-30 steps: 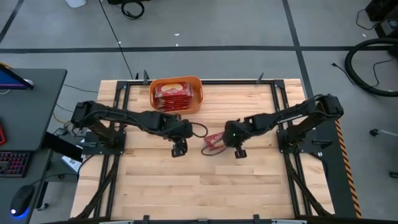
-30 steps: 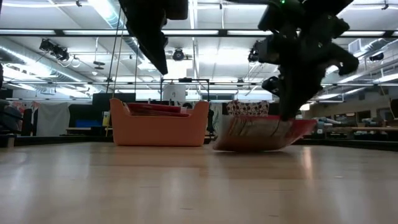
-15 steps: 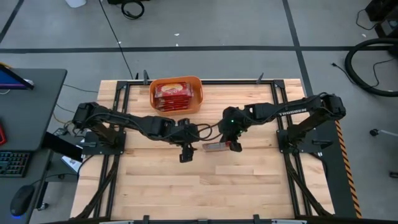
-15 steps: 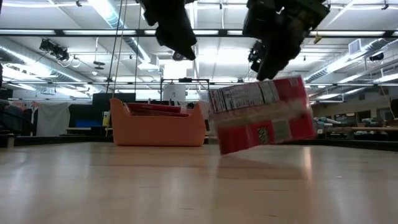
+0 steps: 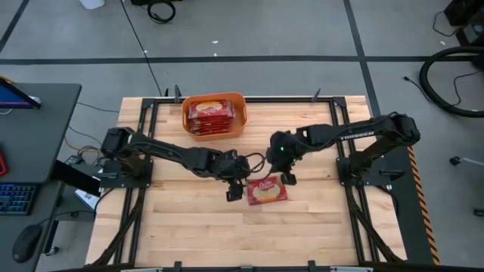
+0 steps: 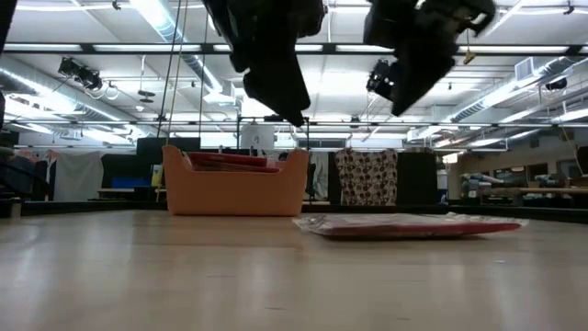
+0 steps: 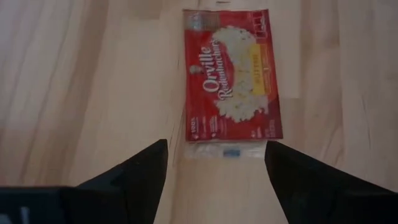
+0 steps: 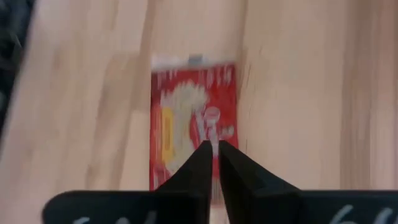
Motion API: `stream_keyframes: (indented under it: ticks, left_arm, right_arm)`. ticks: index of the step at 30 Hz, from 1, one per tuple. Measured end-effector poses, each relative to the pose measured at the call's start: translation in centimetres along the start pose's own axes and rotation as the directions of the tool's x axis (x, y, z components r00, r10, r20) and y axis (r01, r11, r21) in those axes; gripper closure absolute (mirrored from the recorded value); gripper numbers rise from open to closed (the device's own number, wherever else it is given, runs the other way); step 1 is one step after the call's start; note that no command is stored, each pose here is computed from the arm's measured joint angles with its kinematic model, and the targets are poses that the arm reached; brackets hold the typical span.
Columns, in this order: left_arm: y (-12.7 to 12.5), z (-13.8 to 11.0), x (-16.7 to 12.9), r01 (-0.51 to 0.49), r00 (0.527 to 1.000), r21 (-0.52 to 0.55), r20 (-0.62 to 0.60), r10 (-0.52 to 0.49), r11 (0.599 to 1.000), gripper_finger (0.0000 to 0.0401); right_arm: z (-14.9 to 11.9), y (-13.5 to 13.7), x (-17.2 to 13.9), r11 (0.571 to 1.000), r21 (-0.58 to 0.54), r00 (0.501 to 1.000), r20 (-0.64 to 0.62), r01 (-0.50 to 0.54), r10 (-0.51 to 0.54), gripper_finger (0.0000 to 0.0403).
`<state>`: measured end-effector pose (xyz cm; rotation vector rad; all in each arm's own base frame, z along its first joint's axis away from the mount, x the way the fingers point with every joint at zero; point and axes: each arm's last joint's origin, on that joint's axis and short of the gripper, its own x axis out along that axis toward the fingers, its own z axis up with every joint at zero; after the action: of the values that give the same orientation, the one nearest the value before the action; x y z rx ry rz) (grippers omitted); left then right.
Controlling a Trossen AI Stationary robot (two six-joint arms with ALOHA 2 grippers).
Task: Sort popcorn bags into baskets
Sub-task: Put the red popcorn bag into the orange bin
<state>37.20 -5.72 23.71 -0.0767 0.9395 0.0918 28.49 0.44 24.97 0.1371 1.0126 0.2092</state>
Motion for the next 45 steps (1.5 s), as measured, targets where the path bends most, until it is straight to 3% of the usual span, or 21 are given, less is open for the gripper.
stream_keyframes:
  ticks: [5,9,17,22,28,31,39,45]
  left_arm:
    - [-1.0,-0.5,1.4,0.008,1.0,0.114,-0.022,-0.005,0.993,0.0131]
    - [-2.1,-1.5,3.3,0.013,0.997,0.281,-0.073,0.007,0.96,0.0131]
    - [-3.6,-2.7,6.4,0.046,0.995,0.538,-0.098,0.008,0.842,0.0165]
    - [-3.8,-2.8,6.9,0.055,0.996,0.672,-0.087,0.005,0.739,0.0198]
    - [-3.8,-3.4,8.1,0.089,0.993,0.773,-0.118,0.005,0.628,0.0229]
    - [-3.9,-3.3,8.4,0.083,0.995,0.8,-0.105,0.003,0.594,0.0235]
    - [-3.8,-4.0,9.8,0.149,0.988,0.822,-0.152,-0.04,0.55,0.0243]
    - [-3.6,-4.0,10.2,0.16,0.986,0.804,-0.16,-0.051,0.573,0.0304]
  right_arm:
    - [-1.3,1.4,0.9,0.992,-0.093,0.992,-0.086,0.085,-0.093,0.035]
    - [-2.0,1.7,1.4,0.994,-0.053,0.989,-0.111,0.093,-0.099,0.0346]
    - [-5.0,1.6,3.3,0.997,0.014,0.975,-0.212,0.071,-0.067,0.0346]
    - [-6.1,1.5,3.8,0.997,0.046,0.967,-0.251,0.06,-0.046,0.0345]
    - [-6.1,1.5,3.9,0.997,0.049,0.97,-0.237,0.06,-0.046,0.0345]
    - [-5.9,1.5,4.0,0.996,0.066,0.975,-0.217,0.061,-0.045,0.0345]
    - [-5.5,1.5,4.0,0.994,0.085,0.984,-0.174,0.063,-0.048,0.0345]
    - [-5.5,2.0,4.1,0.996,0.08,0.986,-0.169,0.027,-0.013,0.0345]
